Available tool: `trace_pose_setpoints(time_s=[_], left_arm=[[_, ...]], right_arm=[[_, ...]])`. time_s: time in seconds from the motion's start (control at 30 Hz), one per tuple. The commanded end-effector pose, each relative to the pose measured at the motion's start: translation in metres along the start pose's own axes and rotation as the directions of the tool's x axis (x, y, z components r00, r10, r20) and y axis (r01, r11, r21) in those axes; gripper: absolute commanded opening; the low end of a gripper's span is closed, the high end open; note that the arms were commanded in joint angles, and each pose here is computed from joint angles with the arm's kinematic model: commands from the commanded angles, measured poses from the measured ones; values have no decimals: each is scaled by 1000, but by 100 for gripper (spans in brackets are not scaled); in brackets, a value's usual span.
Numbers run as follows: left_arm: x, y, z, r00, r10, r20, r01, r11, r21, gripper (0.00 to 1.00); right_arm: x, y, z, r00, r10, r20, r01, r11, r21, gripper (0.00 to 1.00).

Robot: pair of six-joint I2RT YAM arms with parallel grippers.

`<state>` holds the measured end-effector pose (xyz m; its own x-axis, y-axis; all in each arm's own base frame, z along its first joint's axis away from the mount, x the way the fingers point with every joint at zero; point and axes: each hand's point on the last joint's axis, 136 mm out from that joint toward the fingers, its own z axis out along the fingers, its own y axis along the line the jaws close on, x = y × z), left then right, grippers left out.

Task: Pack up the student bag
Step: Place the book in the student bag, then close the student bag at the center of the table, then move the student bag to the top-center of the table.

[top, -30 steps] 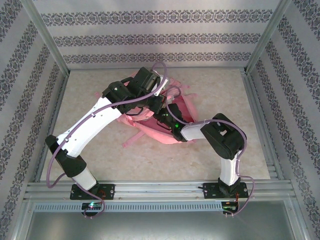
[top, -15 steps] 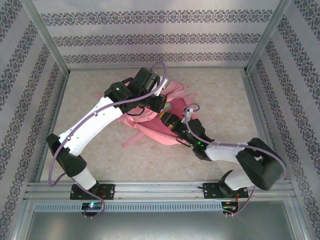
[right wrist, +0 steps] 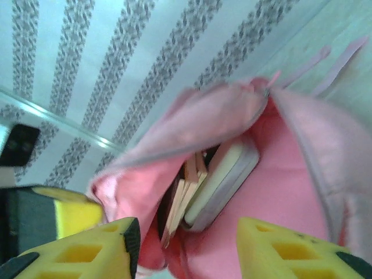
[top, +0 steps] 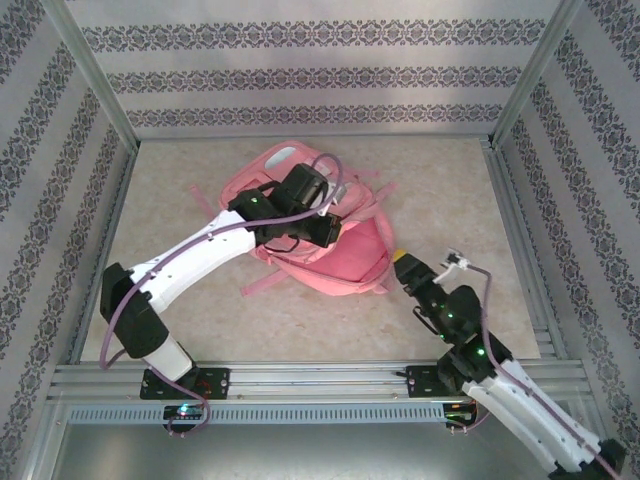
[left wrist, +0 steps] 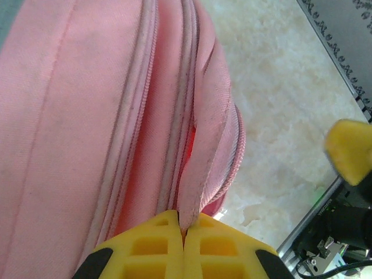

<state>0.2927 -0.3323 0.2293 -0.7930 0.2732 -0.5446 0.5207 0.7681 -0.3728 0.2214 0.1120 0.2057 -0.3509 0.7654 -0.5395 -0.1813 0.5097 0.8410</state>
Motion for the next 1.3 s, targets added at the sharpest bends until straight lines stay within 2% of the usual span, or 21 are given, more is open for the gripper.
trace_pose_setpoints(time_s=[0.0,0.2,0.27,0.3,0.4,0.47,0.6,0.67,0.77,0.83,1.07,1.27], left_arm=[[-10,-15,28,999,-21,28,20,998,63,0],[-2,-32,77,998,-18,-56,24,993,112,0],[-2,-38,90,997,-42,-66,51,987,150,0],[-2,-40,94,996,-49,-73,60,985,164,4],[-4,-37,93,996,-56,-66,65,987,145,36],[-10,-23,78,997,-72,-18,73,992,98,52],[-19,14,43,987,-150,57,148,988,35,63],[-22,46,22,981,-172,95,178,982,-61,65],[-23,95,-1,978,-161,133,191,947,-258,68],[-22,113,-3,982,-161,96,183,932,-313,68],[-7,106,36,986,-153,-62,138,971,-196,66],[12,115,43,977,-189,-95,164,960,-226,65]], right_arm=[[14,-55,-15,994,-90,-66,102,973,208,45],[31,-65,-7,963,-123,-238,194,934,301,40],[33,-73,-5,946,-133,-295,242,895,374,34],[31,-79,-5,944,-128,-305,255,869,423,31],[22,-89,-7,951,-107,-291,254,806,534,36],[16,-98,-11,958,-81,-274,238,756,609,35],[15,-110,-12,961,-42,-273,223,698,681,34],[17,-115,-11,961,-30,-273,220,682,697,34],[24,-114,-2,957,-22,-290,220,710,669,34],[27,-114,1,952,-16,-304,223,716,661,34],[42,-115,12,934,13,-357,230,743,628,36],[49,-124,16,918,19,-395,250,747,616,40]])
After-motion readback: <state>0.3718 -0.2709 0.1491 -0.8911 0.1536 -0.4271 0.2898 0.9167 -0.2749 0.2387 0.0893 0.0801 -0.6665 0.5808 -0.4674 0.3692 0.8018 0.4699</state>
